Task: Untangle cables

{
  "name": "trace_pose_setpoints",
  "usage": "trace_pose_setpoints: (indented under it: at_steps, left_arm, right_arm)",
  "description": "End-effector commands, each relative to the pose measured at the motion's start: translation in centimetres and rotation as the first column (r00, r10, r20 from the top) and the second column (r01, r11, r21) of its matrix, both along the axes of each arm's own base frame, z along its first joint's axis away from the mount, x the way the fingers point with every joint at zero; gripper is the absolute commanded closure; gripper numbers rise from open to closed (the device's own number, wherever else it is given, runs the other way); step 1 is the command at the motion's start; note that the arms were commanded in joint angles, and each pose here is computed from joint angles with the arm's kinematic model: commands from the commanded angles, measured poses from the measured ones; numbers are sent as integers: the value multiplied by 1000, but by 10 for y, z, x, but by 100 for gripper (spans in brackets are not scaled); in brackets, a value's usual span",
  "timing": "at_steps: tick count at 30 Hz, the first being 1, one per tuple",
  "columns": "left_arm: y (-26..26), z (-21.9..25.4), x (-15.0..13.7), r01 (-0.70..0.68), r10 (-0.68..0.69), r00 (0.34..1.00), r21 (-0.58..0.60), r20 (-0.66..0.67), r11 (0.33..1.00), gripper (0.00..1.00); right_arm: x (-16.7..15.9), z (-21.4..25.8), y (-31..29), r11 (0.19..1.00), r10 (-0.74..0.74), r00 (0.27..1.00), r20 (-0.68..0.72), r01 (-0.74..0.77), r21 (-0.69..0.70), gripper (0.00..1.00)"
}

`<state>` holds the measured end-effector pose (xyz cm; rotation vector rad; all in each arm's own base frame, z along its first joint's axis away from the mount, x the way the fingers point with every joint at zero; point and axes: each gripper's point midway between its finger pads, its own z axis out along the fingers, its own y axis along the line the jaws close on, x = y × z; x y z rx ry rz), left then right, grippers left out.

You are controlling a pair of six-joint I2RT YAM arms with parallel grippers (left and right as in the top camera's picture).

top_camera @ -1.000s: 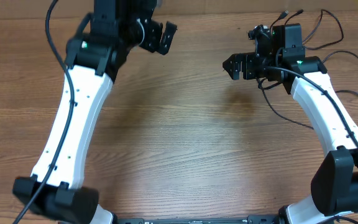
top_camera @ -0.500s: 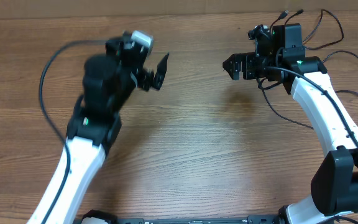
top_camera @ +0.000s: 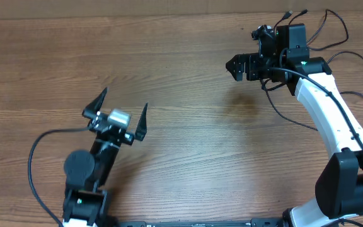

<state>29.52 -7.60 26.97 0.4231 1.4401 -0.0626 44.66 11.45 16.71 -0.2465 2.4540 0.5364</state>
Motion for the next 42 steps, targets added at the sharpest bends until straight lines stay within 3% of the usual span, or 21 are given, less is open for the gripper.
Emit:
trace_pose_setpoints:
  at_steps: [1,12,31,42]
  left_arm:
    - [10,-15,-14,-18,18,1000,-25,11,1000,0]
    - [37,-49,-40,-94,101,993,-108,57,990,0]
    - [68,-113,-49,-266,245,952,-99,-182,959,0]
    - [71,-112,-49,-283,262,948,-102,-182,954,0]
  right_arm:
    - [1,2,0,1000,6,1000,13,-6,-6,0]
    - [1,2,0,1000,5,1000,13,-5,-6,0]
    - [1,2,0,1000,6,1000,13,-6,-6,0]
    - [1,2,0,1000,6,1000,13,-6,-6,0]
